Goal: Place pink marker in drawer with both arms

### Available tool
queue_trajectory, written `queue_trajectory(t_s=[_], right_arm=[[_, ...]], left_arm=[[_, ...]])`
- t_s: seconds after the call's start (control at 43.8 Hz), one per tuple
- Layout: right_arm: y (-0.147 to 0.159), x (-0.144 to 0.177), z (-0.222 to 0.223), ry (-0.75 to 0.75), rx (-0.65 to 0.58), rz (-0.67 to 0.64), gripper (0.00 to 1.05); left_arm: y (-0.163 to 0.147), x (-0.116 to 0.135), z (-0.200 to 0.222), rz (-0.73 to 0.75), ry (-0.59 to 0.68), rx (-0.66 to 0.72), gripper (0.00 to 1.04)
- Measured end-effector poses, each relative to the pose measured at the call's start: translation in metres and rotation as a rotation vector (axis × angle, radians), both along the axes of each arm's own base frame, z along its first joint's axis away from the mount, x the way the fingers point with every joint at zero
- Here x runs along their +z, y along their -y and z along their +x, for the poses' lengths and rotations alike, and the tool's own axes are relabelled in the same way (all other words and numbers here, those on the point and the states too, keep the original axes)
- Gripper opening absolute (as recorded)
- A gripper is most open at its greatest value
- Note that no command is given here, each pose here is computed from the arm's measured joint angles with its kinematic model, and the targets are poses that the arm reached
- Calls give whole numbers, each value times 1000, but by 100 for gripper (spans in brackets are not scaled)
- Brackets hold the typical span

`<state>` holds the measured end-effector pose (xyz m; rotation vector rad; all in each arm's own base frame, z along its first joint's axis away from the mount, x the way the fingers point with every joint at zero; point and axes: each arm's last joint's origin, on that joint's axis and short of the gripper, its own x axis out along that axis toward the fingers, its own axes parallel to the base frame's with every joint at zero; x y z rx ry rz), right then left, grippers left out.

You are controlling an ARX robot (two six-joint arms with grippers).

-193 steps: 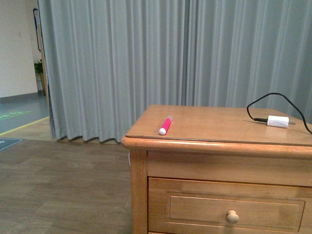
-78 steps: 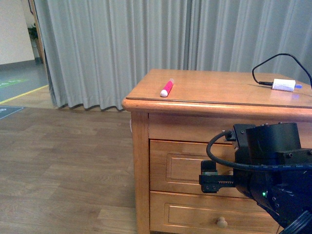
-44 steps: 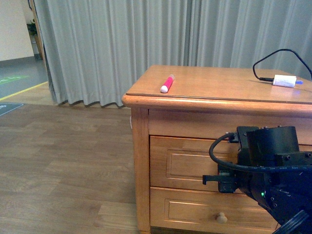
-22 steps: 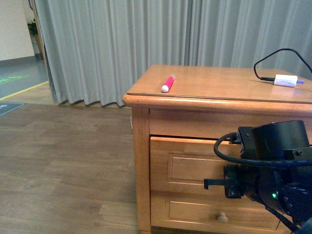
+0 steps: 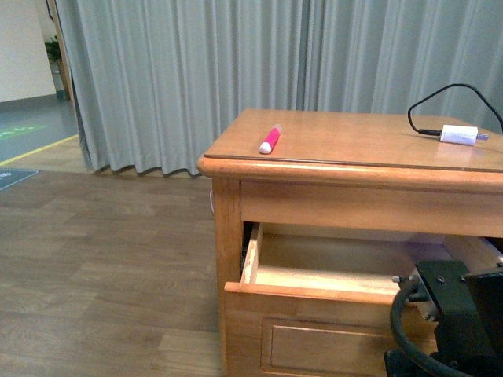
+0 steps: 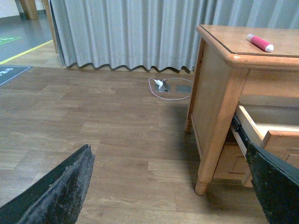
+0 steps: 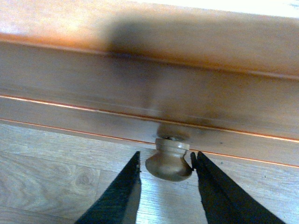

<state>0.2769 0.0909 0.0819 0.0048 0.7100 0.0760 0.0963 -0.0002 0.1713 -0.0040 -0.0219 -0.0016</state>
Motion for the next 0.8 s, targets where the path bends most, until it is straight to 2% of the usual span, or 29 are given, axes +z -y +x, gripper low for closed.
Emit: queue_trajectory(t_s=[0.046, 0.183, 0.411, 0.617, 0.799], right_arm=[[2, 3, -7, 2, -9, 14, 47], [7, 18, -22, 17, -21, 36, 65], [20, 62, -53, 85, -35, 85, 98], [40, 119, -81, 210, -57, 103, 96], [46, 135, -92, 212, -39, 54, 96]], left_arm=[[0, 0, 0, 0, 0, 0, 99], [0, 0, 0, 0, 0, 0, 99], [0, 0, 0, 0, 0, 0, 99], [0, 0, 0, 0, 0, 0, 99], [0, 0, 0, 0, 0, 0, 99]])
